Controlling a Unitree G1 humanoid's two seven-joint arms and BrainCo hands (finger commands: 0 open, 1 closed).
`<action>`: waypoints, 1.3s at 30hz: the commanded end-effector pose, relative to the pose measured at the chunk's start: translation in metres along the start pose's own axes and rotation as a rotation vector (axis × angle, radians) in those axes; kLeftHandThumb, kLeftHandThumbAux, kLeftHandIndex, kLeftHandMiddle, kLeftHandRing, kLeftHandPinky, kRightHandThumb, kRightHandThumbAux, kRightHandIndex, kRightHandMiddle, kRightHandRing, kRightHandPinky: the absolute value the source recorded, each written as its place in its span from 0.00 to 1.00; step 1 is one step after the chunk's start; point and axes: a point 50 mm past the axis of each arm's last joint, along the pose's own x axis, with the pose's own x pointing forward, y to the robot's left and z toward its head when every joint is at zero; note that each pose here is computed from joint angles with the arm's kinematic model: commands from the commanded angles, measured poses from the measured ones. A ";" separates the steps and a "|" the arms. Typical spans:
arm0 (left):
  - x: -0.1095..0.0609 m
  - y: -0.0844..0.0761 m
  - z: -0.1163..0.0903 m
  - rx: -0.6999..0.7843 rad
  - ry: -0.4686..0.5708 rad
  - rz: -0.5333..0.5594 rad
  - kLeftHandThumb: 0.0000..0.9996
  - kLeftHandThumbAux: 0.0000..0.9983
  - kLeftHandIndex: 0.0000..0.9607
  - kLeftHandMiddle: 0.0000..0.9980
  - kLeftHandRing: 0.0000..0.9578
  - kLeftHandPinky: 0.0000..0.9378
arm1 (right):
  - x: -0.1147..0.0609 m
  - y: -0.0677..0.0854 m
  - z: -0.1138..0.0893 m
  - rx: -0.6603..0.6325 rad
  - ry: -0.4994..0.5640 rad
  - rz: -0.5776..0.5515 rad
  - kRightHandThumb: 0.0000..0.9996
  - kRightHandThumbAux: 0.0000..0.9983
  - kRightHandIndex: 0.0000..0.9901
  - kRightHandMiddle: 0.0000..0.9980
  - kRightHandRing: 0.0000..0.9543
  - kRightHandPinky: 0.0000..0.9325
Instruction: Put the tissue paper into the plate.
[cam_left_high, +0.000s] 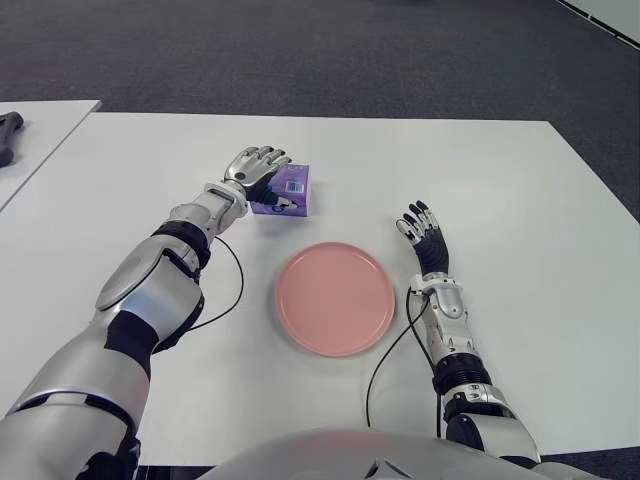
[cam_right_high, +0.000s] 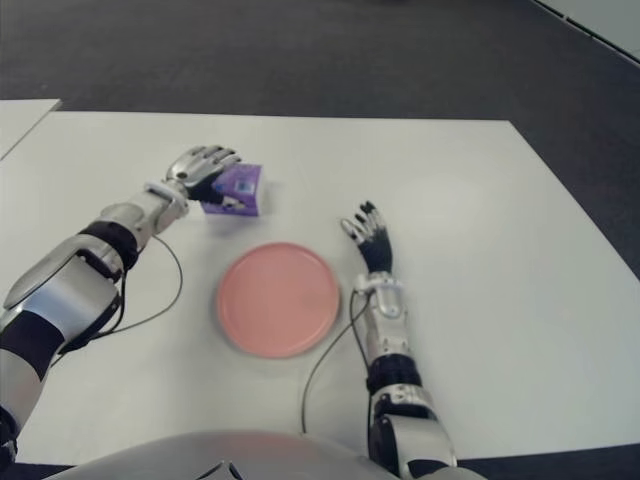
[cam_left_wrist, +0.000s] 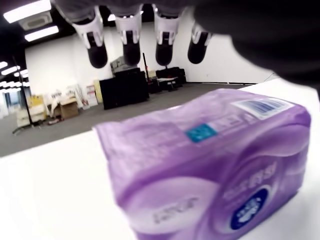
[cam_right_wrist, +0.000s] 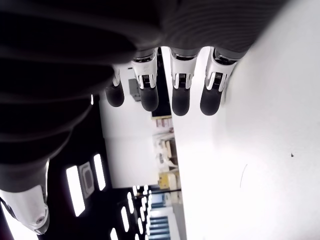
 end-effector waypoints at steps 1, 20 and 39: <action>0.000 0.002 -0.005 0.049 0.007 0.003 0.19 0.25 0.00 0.00 0.00 0.00 | -0.020 -0.008 -0.035 0.006 0.172 -0.027 0.40 0.62 0.07 0.11 0.10 0.13; -0.005 -0.007 -0.008 0.159 0.005 -0.039 0.17 0.22 0.00 0.00 0.00 0.00 | -0.020 -0.007 -0.036 -0.007 0.173 -0.026 0.37 0.63 0.07 0.10 0.10 0.14; -0.006 -0.013 0.000 0.133 -0.013 -0.064 0.17 0.24 0.00 0.00 0.00 0.00 | -0.022 -0.008 -0.035 0.004 0.169 -0.024 0.41 0.62 0.08 0.12 0.10 0.11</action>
